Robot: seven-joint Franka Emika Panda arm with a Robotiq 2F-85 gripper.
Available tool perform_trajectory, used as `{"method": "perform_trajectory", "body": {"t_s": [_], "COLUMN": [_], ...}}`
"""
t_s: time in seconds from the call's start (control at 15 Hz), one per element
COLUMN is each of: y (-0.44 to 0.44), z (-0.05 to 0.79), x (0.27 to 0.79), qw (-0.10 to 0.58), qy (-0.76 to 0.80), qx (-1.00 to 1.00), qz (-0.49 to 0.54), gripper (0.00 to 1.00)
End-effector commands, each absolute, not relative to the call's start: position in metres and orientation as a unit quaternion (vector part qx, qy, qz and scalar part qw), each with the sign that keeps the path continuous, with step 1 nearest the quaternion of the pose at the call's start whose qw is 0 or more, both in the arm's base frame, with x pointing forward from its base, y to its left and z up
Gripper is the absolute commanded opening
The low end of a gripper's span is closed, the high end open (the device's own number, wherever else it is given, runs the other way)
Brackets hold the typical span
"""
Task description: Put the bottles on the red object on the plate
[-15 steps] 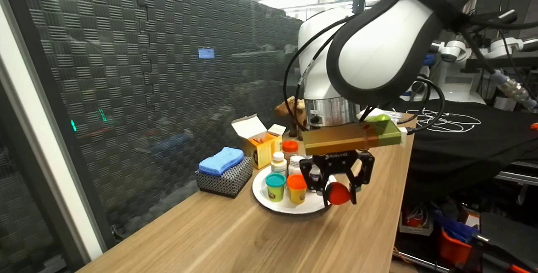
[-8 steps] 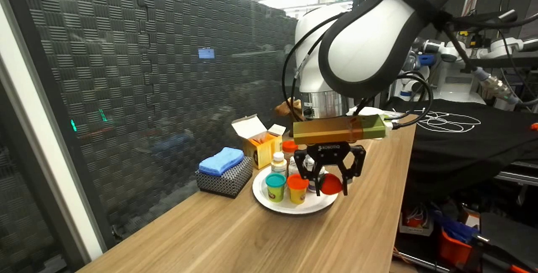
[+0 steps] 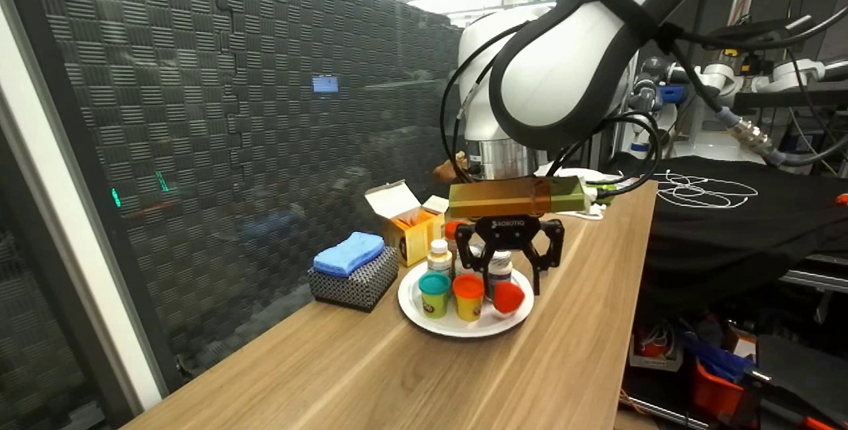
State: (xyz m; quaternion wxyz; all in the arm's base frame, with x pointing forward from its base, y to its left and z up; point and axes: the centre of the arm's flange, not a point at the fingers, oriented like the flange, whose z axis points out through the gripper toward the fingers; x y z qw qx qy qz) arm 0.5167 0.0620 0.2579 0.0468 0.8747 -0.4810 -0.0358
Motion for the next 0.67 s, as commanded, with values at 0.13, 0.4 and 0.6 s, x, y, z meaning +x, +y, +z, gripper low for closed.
{"method": "perform_trajectory", "body": {"t_s": [0.13, 0.4, 0.6], "y": [0.060, 0.070, 0.084], "z": [0.264, 0.274, 0.298], "x": [0.524, 0.520, 0.516], "qw": [0.051, 0.061, 0.077], "qy": [-0.485, -0.465, -0.417], "qx": [0.873, 0.883, 0.906], "qz": [-0.018, -0.009, -0.009], "gripper": [1.00, 1.00, 1.00]}}
